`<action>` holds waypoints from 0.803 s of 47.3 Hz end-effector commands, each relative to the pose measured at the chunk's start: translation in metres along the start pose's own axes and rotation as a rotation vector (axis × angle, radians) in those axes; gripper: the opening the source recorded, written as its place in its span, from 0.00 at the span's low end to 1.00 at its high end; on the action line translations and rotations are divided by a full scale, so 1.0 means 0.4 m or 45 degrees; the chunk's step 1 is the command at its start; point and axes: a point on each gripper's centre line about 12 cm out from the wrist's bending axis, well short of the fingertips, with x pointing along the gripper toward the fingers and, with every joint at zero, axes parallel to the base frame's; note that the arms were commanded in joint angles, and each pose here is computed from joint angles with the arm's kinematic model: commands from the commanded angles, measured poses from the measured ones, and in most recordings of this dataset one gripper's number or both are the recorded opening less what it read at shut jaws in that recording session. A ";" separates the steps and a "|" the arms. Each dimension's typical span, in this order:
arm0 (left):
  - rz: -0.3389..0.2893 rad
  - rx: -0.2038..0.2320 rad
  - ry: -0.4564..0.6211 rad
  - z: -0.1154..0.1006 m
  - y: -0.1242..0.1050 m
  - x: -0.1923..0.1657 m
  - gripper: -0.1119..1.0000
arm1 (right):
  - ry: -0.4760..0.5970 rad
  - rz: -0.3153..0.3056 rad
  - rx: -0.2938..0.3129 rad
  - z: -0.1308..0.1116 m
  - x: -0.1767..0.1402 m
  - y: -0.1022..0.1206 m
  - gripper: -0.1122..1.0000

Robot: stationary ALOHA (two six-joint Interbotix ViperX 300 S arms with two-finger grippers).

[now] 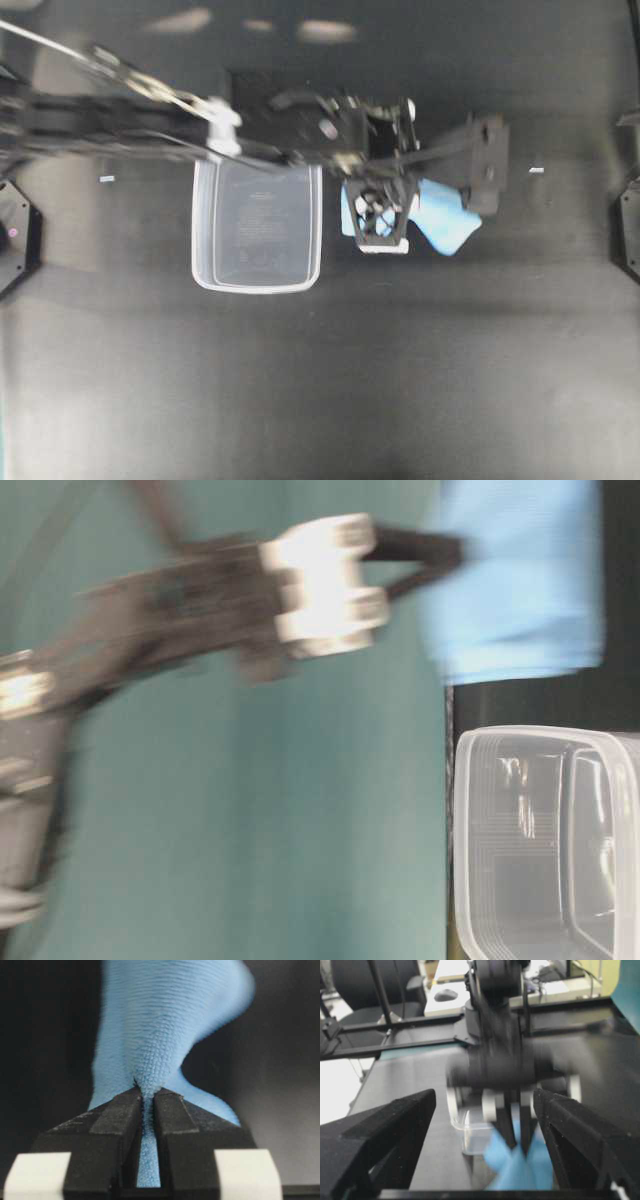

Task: Place the blue towel into the container with the left arm.
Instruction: 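Carry the lifted towel left over the clear container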

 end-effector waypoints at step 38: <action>0.031 -0.119 -0.102 -0.294 -0.002 -0.325 0.15 | -0.026 -0.001 0.014 0.019 -0.002 0.001 0.79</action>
